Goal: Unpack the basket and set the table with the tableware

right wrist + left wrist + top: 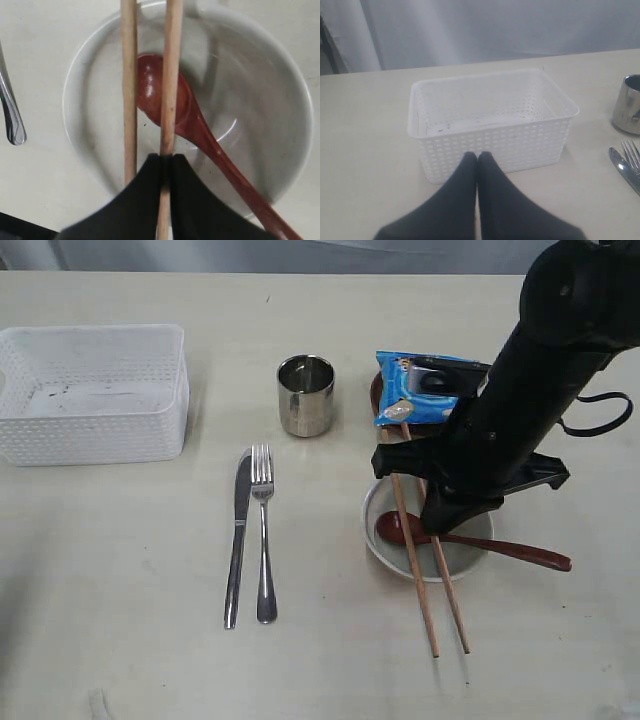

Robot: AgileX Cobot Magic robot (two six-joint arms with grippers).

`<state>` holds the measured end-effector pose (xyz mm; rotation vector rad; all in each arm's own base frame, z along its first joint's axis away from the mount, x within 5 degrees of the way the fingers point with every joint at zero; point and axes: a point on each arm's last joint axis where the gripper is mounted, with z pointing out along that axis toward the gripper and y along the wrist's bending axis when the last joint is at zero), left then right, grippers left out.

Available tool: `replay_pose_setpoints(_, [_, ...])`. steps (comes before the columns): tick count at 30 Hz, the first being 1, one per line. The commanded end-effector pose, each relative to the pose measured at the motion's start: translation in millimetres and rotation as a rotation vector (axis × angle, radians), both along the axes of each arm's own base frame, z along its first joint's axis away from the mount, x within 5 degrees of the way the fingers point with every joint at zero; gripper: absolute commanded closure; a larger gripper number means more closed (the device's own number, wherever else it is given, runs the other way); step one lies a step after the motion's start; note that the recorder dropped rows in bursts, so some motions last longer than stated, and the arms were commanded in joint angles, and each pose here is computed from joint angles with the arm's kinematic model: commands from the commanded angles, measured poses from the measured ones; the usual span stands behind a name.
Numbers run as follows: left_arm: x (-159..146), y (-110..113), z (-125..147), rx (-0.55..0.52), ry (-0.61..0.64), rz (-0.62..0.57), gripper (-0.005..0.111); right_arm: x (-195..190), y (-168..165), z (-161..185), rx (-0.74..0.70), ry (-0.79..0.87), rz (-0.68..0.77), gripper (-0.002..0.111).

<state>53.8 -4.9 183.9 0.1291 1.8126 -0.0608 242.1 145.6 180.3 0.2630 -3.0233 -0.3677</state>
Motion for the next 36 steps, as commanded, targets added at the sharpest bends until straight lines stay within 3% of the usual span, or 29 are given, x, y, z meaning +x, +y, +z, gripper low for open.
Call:
replay_pose_setpoints(1, [0,0,0,-0.003,-0.009,0.001,0.107,0,0,-1,0.001,-0.005,0.017,0.109])
replay_pose_setpoints(16, [0,0,0,-0.003,-0.009,0.001,0.107,2,0,-1,0.006,-0.025,0.011,0.108])
replay_pose_setpoints(19, [0,0,0,-0.003,-0.009,0.001,0.107,2,0,-1,0.006,-0.025,0.011,0.099])
replay_pose_setpoints(24, [0,0,0,-0.003,-0.009,0.001,0.107,1,0,-1,0.005,-0.02,0.013,0.069])
replay_pose_setpoints(33, [0,0,0,-0.003,-0.009,0.001,0.107,8,3,12,0.015,-0.036,0.026,0.069])
replay_pose_setpoints(35, [0,0,0,-0.003,-0.009,0.001,0.107,10,7,18,0.026,-0.044,0.051,0.067])
replay_pose_setpoints(36, [0,0,0,-0.003,-0.009,0.001,0.107,8,12,21,0.028,-0.04,0.073,0.06])
